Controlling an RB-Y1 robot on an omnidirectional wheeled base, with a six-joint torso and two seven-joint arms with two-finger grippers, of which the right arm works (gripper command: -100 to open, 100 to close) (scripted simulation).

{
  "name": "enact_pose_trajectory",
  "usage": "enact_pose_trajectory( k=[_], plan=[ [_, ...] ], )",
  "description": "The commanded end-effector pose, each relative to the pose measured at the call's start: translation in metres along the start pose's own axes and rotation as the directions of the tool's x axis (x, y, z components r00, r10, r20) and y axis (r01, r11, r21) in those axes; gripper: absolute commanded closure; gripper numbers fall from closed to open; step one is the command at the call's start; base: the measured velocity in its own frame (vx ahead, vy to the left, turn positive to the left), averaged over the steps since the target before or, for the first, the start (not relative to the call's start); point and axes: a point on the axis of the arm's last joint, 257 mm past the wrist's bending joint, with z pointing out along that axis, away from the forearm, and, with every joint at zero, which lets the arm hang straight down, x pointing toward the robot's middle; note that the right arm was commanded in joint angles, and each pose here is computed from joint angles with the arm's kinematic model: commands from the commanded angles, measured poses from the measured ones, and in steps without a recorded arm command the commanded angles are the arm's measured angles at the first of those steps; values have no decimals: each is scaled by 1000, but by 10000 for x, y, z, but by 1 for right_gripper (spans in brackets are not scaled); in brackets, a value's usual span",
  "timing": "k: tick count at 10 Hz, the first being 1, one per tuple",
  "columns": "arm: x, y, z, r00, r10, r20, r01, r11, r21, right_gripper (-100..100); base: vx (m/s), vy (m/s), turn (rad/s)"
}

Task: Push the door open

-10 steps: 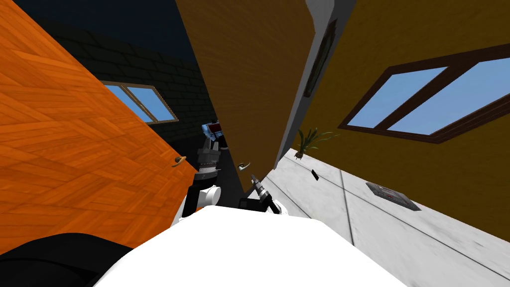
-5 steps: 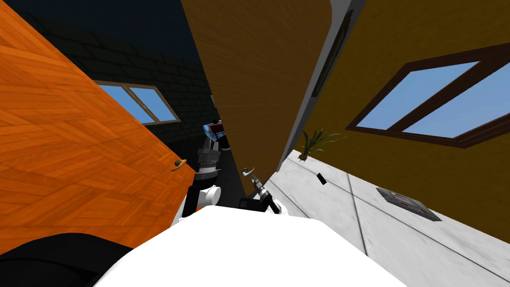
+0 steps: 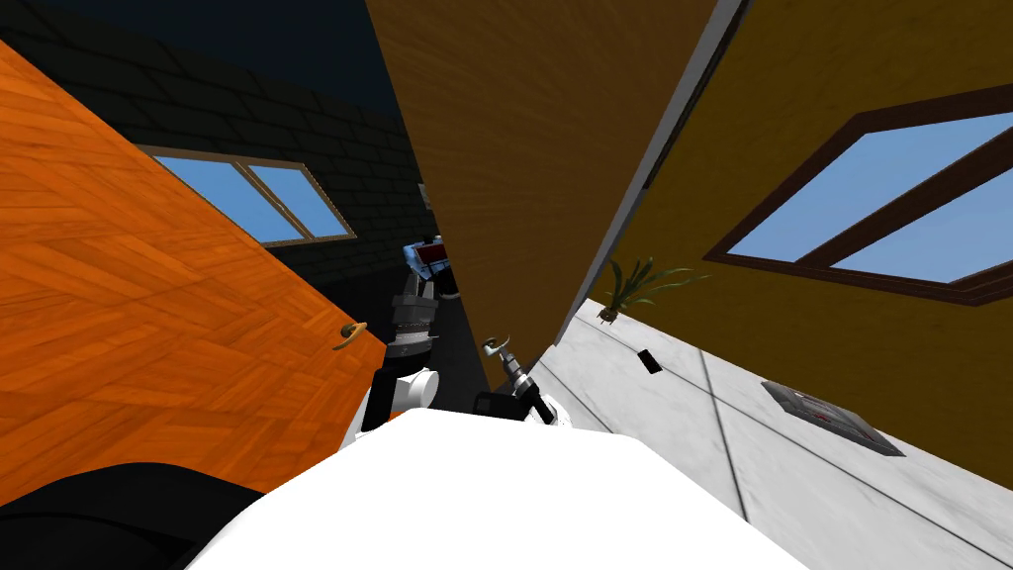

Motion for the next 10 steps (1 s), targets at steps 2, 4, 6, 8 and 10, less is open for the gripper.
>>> enact_pose_trajectory(
  k=[2, 4, 6, 8, 10],
  plan=[
    [-2, -4, -4, 1000, 0, 0, 0, 1000, 1, 100, -25, -24, 2],
    [-2, -4, -4, 1000, 0, 0, 0, 1000, 1, 100, -11, -10, 0],
    [-69, -23, -38, 1000, -5, 12, 5, 1000, 5, -100, -45, -20, -56],
    [-109, -20, -48, 1000, -4, 25, 4, 1000, 4, -100, -200, -60, -95],
    [-112, -17, -46, 1000, -3, 26, 3, 1000, 3, -100, -156, -32, -33]
  ],
)
